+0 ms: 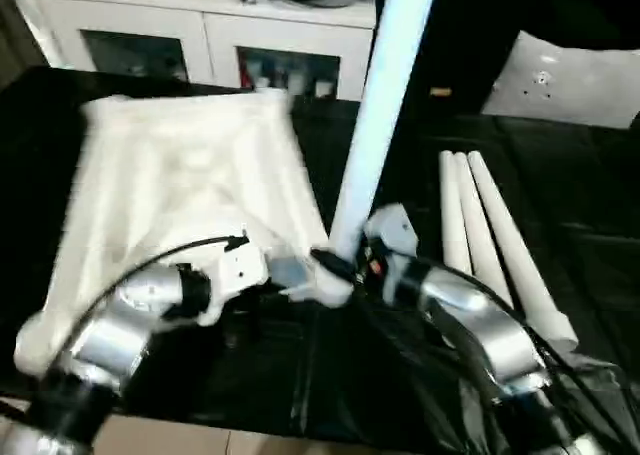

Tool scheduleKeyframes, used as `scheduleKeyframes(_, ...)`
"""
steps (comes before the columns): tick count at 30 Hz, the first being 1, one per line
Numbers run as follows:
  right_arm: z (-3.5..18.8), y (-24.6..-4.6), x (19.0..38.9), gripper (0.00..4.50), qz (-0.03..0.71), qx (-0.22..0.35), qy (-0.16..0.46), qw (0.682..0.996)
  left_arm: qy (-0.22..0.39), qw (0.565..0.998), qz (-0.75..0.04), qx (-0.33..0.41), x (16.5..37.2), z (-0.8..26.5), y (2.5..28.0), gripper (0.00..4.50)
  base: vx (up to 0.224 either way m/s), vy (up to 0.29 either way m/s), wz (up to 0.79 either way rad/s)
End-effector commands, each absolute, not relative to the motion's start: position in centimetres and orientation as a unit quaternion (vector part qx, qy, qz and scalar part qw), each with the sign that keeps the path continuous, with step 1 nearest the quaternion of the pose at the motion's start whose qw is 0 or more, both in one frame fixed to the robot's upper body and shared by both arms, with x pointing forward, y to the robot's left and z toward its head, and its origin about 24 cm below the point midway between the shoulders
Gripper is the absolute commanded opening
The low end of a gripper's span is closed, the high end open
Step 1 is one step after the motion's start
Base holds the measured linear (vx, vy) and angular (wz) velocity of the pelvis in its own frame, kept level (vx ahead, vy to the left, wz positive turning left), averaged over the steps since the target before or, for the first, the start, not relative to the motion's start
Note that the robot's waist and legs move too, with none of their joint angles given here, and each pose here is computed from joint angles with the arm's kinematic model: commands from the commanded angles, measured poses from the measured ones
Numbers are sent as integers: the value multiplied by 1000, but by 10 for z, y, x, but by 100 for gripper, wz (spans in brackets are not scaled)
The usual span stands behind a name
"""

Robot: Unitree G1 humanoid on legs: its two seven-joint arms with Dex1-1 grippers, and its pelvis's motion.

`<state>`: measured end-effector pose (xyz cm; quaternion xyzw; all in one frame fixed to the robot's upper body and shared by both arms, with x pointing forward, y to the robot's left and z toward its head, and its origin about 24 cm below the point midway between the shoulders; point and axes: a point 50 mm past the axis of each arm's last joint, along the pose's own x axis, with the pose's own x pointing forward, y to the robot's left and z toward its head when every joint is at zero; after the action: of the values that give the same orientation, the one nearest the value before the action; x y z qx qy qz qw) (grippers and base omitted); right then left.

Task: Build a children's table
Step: Insert table leg to table base

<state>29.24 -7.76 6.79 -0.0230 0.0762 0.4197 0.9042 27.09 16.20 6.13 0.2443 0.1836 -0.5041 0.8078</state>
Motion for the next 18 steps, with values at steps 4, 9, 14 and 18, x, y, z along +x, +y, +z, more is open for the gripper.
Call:
scheduleKeyframes(4, 31, -99, 307, 189, 297, -36, 170, 939, 146, 866, -422, 225, 266, 88, 144, 0, 0, 0, 0)
scheduleKeyframes(9, 31, -94, 306, 189, 308, -25, 171, 936, 143, 875, -405, 226, 270, 88, 137, 0, 0, 0, 0)
scheduleKeyframes(14, 27, -92, 305, 189, 307, -24, 172, 936, 165, 880, -379, 234, 274, 88, 138, 0, 0, 0, 0)
scheduleKeyframes(18, 27, -91, 305, 189, 303, -22, 167, 938, 182, 882, -374, 221, 274, 88, 136, 0, 0, 0, 0)
